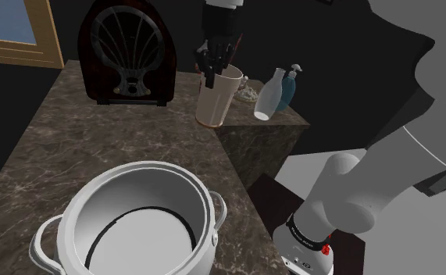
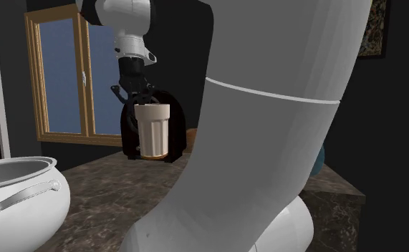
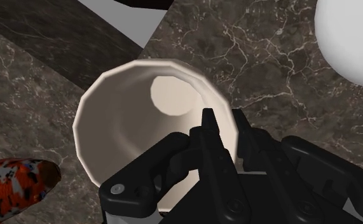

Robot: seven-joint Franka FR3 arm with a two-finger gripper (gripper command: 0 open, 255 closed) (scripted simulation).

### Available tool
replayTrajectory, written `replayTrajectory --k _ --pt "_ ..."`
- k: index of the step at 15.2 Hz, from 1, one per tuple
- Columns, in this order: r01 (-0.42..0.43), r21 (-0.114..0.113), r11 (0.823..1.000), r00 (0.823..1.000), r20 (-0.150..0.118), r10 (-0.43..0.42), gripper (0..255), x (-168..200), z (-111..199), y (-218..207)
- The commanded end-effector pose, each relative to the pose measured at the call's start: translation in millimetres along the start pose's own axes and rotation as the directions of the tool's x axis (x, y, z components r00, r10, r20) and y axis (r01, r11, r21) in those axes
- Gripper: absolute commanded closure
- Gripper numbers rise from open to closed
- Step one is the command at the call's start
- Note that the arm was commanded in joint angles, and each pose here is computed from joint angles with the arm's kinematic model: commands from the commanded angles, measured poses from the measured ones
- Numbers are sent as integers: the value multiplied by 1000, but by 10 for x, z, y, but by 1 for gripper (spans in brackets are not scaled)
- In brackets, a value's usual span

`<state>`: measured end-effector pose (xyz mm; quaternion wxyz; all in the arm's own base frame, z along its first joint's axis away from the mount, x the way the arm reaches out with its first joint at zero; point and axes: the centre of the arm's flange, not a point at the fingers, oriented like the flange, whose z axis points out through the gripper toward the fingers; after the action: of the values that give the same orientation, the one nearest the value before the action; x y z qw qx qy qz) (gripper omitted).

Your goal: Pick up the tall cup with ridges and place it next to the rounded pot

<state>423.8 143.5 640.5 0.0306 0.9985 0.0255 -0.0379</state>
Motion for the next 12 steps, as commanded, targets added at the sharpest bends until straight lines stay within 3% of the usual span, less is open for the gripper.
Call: replayTrajectory --k 1,12 --pt "0 0 1000 1000 -1 0 255 8 103 -2" --pt "0 0 1000 1000 -1 0 255 52 681 -37"
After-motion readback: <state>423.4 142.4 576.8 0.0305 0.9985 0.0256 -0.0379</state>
